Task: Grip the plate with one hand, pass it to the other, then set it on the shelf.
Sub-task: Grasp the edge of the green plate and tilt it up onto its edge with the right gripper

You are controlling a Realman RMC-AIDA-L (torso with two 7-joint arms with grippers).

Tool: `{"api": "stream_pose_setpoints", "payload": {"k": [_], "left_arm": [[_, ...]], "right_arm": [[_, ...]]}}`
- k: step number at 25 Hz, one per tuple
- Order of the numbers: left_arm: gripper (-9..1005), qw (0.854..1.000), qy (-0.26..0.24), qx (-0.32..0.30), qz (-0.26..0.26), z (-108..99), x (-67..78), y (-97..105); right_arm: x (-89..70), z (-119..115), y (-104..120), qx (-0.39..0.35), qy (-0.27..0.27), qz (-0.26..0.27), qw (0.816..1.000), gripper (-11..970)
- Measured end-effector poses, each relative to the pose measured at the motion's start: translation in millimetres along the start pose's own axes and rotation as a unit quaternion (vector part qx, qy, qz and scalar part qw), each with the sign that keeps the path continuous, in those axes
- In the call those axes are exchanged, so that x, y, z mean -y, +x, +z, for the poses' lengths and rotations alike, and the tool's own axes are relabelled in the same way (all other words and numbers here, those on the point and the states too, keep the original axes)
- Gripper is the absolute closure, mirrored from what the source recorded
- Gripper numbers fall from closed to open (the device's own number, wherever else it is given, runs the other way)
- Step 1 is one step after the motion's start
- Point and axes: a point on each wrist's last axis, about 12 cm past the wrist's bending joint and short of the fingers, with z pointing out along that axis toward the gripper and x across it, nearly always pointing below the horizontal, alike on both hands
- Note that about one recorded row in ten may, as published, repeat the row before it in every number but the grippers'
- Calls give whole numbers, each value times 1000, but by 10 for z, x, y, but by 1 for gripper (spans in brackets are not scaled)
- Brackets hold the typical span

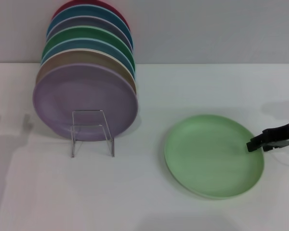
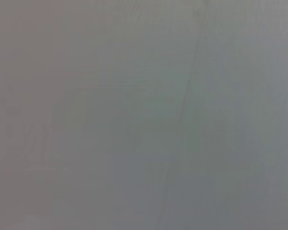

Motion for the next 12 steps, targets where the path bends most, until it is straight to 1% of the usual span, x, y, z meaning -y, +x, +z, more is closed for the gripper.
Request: {"api": "stream_pose_setpoints", "payload": {"k": [7,12], "left_arm": [[214,1000,-1,0,0,-2,-4,-1],[214,1000,-2,0,1,-7,-14,-4]], "right_arm": [[0,23,13,-5,0,4,1000,522],[0,36,22,-8,-2,6,1000,564]]}}
